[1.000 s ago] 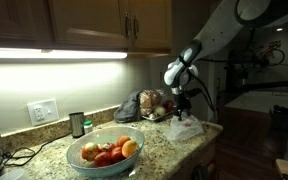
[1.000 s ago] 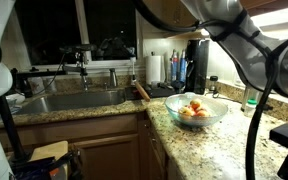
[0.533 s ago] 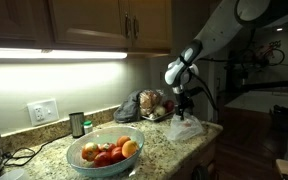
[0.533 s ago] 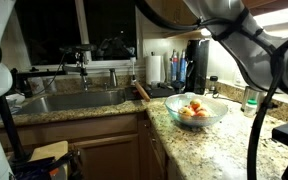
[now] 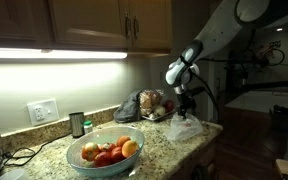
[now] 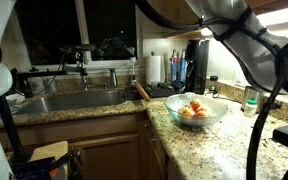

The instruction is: Move the peach from the bag to the bowl

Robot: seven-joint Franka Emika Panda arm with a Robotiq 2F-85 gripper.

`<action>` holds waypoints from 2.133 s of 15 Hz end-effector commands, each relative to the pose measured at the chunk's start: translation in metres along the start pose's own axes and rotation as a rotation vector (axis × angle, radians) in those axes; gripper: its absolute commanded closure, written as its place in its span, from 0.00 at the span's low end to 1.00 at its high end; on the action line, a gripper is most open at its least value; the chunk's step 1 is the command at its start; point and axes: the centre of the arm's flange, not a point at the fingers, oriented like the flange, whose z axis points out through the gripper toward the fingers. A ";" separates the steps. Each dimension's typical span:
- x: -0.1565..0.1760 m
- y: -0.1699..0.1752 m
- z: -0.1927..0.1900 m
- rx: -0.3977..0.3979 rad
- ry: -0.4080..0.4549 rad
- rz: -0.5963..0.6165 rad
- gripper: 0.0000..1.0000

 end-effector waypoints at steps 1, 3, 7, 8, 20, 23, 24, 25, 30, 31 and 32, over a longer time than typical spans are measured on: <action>-0.006 -0.001 0.001 -0.006 -0.030 0.012 0.00; -0.006 -0.001 0.004 -0.004 -0.027 0.006 0.00; -0.005 0.000 0.007 -0.002 -0.024 0.002 0.00; -0.005 0.000 0.008 -0.002 -0.024 0.001 0.00; 0.007 -0.007 0.016 -0.104 0.025 -0.036 0.00; 0.008 -0.011 0.014 -0.117 0.040 -0.053 0.00; 0.008 -0.012 0.013 -0.119 0.042 -0.057 0.00; 0.008 -0.013 0.013 -0.120 0.044 -0.061 0.00; 0.009 -0.015 0.013 -0.107 0.037 -0.061 0.00; 0.009 -0.016 0.014 -0.107 0.037 -0.060 0.00; 0.009 -0.015 0.014 -0.107 0.036 -0.060 0.00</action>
